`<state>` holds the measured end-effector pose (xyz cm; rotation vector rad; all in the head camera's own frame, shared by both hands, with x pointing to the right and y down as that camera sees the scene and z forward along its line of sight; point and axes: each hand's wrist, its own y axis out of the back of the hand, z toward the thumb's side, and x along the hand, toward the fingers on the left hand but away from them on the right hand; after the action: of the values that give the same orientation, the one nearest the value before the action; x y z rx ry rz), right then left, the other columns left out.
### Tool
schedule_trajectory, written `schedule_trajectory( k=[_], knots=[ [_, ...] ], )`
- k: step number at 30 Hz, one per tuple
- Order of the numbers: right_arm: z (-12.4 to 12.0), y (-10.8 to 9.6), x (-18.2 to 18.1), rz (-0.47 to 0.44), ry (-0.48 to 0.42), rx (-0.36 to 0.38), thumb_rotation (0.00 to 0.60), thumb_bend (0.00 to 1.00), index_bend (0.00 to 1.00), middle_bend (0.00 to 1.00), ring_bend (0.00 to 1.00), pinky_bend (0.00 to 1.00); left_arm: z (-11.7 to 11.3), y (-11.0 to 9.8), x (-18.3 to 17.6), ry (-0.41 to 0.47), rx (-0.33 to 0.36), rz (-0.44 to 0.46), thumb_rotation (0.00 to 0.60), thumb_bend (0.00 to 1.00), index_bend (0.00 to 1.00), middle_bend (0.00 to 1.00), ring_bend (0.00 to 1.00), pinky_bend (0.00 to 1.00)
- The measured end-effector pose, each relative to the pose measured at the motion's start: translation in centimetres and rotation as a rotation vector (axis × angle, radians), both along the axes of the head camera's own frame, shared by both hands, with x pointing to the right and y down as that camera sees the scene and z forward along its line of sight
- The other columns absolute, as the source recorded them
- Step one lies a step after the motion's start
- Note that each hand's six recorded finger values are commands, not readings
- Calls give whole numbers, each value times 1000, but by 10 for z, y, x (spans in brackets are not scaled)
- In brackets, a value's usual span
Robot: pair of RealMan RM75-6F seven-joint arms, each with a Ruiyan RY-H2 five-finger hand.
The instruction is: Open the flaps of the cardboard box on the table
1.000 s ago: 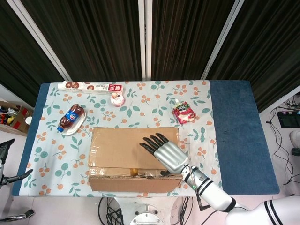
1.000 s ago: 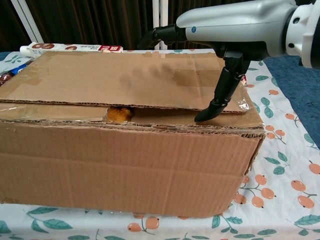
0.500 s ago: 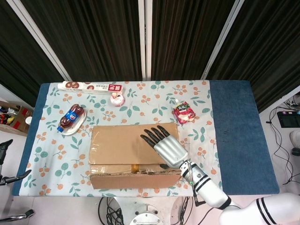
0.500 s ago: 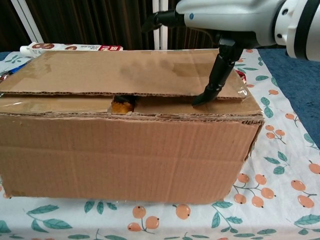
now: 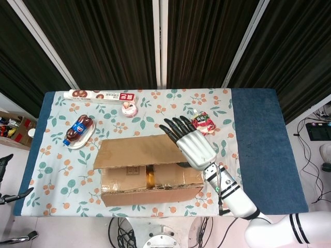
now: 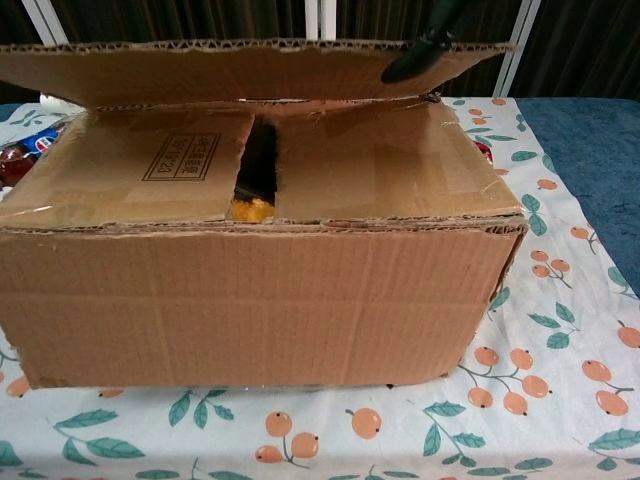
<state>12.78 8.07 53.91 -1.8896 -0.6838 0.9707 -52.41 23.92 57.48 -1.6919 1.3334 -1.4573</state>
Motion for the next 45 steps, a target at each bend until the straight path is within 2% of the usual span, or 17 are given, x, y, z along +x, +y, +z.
schedule_trajectory(
  k=[7, 15, 20, 24, 31, 35, 40, 45],
  knots=[
    [-3, -34, -3, 35, 1, 77, 600, 34, 0, 0, 0, 0, -1, -1, -5, -1, 7, -7, 421, 0, 2, 80, 69, 164],
    [10, -80, -7, 73, 82, 199, 600, 35, 0, 0, 0, 0, -4, -1, -14, -3, 15, -24, 426, 0, 2, 79, 69, 164],
    [30, -104, -12, 105, 125, 221, 600, 38, 0, 0, 0, 0, -6, -1, -20, -9, 15, -35, 427, 0, 2, 80, 69, 164],
    [35, -113, -20, 116, 107, 221, 600, 39, 0, 0, 0, 0, -7, -1, -23, -13, 14, -43, 427, 0, 2, 80, 69, 164],
    [17, -112, -8, 132, 55, 210, 600, 39, 0, 0, 0, 0, -7, -5, -19, -9, 19, -31, 430, 0, 2, 80, 69, 164],
    [5, -103, 0, 108, 22, 185, 600, 38, 0, 0, 0, 0, -8, -8, -13, -3, 26, -22, 428, 0, 2, 80, 69, 164],
    [-1, -77, -9, -8, -25, 124, 600, 35, 0, 0, 0, 0, -9, -11, -8, 2, 33, -14, 428, 0, 2, 79, 69, 164],
    [9, -44, -26, -125, -36, 61, 600, 35, 0, 0, 0, 0, -10, -9, -9, -3, 32, -18, 431, 0, 2, 79, 69, 164]
  ],
)
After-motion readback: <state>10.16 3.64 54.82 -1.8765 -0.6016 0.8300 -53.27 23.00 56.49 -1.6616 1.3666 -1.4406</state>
